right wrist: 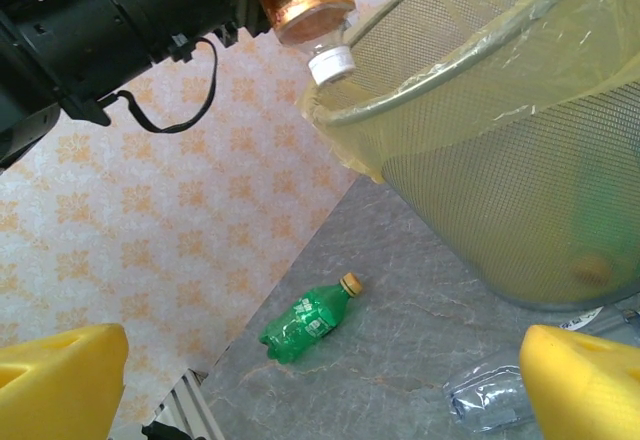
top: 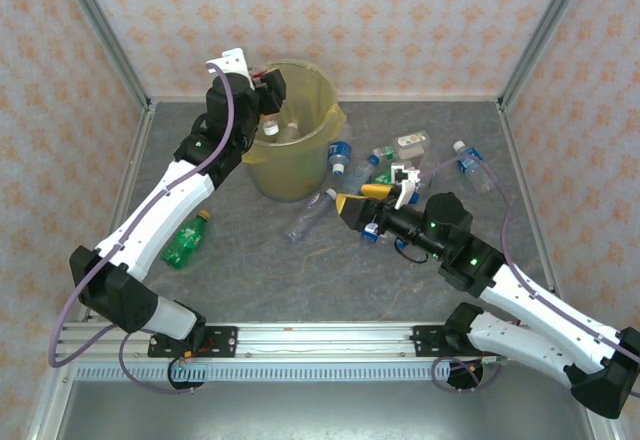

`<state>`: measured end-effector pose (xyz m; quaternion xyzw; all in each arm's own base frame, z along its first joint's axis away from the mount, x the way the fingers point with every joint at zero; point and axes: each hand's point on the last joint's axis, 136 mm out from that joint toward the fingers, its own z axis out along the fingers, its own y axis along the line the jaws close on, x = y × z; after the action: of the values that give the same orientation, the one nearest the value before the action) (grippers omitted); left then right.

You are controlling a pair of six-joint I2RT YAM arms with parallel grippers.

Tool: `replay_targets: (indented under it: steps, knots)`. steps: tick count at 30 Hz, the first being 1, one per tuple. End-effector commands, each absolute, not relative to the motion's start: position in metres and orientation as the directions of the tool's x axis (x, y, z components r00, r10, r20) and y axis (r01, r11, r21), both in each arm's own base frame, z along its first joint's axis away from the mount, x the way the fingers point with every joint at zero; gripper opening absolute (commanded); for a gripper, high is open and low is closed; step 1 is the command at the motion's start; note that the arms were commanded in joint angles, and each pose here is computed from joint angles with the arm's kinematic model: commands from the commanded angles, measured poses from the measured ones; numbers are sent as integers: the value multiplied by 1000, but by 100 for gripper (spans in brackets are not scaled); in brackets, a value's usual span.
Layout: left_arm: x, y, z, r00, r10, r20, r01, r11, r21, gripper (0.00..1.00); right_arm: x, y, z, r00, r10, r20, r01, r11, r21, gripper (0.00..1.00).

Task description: Put the plastic bottles in the bin

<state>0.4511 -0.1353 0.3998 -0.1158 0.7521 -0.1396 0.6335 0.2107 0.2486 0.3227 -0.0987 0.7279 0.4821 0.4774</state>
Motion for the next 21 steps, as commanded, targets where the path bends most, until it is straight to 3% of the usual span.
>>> replay_targets:
  steps: [1, 6, 13, 21]
  knots:
    - [455, -139, 418, -120, -331, -936, 21, 942, -336, 57, 208, 246, 327, -503, 321, -803, -617, 517, 593, 100]
    - [457, -139, 413, -134, -321, -938, 6, 946, -324, 63, 208, 246, 323, -510, 317, -800, -614, 517, 596, 100]
    - [448, -137, 417, -140, -336, -931, 14, 940, -341, 99, 208, 247, 322, -508, 319, -800, -617, 514, 596, 100]
    - [427, -129, 413, -160, -366, -917, 9, 928, -372, 99, 208, 249, 317, -513, 313, -799, -618, 512, 597, 100]
